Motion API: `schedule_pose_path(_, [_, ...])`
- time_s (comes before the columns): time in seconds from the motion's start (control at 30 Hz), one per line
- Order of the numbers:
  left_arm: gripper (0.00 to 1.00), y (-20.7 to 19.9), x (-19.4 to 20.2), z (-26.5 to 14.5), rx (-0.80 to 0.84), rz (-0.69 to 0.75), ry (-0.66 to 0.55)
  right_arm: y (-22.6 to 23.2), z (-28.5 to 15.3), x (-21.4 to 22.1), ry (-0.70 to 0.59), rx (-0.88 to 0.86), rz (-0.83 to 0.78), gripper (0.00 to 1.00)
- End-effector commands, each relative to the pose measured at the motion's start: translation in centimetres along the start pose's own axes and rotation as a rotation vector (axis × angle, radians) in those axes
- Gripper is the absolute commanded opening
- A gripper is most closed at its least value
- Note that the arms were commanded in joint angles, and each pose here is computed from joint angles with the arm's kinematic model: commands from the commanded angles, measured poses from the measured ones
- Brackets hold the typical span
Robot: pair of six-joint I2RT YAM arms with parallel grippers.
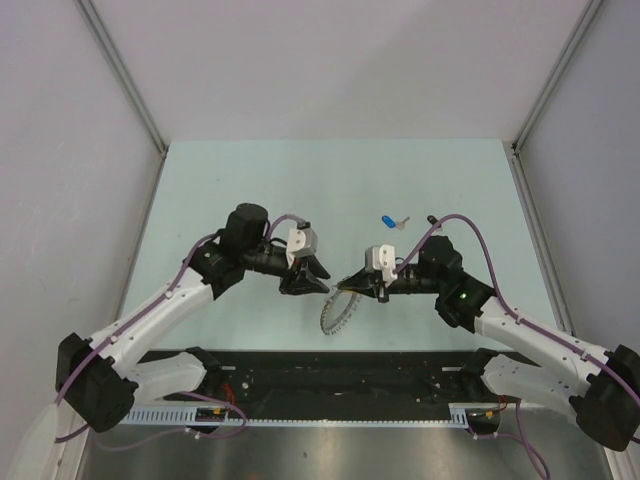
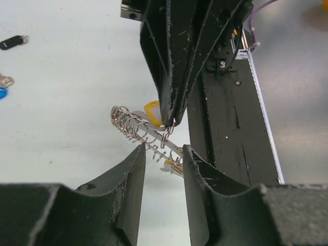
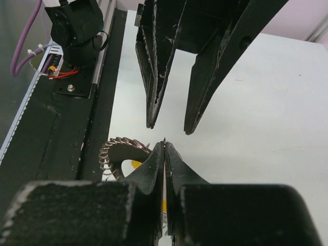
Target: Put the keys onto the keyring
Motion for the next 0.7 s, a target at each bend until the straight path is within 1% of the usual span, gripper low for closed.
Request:
schedule_pose_path(0.0, [0.39, -0.3, -1.2, 0.4, 0.048, 0.063, -0.012, 0.0, -0.1, -3.8, -0.085, -0.016, -0.091, 0.00])
schedule_pose_path(0.4, [0.30, -0.4, -0.5, 1.8, 0.078, 0.015, 0.022, 0.5, 0.1, -4.1, -0.095, -0.040, -0.097, 0.00])
schedule_pose_path(0.47, [0.26, -0.4, -0.4, 1.9, 0.079, 0.013, 0.025, 0.5, 0.1, -4.1, -0.095, -0.040, -0.097, 0.00])
schedule_pose_path(0.5, [0.19, -0.5, -0.4, 1.9, 0.079, 0.012, 0.028, 0.5, 0.1, -4.0, -0.093, -0.037, -0.094, 0.00])
schedule_pose_path(0.57, [0.10, -0.4, -0.5, 1.8, 0.074, 0.016, 0.029, 0.5, 0.0, -4.0, -0.090, -0.031, -0.095, 0.00])
schedule_pose_path(0.6, [0.01, -0.4, -0.5, 1.8, 0.071, 0.015, 0.033, 0.4, -0.1, -3.9, -0.084, -0.021, -0.092, 0.00])
schedule_pose_path(0.67, [0.01, -0.1, -0.5, 1.6, 0.039, 0.021, 0.045, 0.4, -0.4, -4.1, -0.085, -0.012, -0.093, 0.00])
Point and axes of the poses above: each gripper's point midway between its finger pads, its own z axis out along the fingers, its own y axis along the line the jaws close on, x = y × z, the point moved 2 cm from there along -z, back along the fingers, and after that the axes turned 10 degrees about z, right-handed, at the moved point
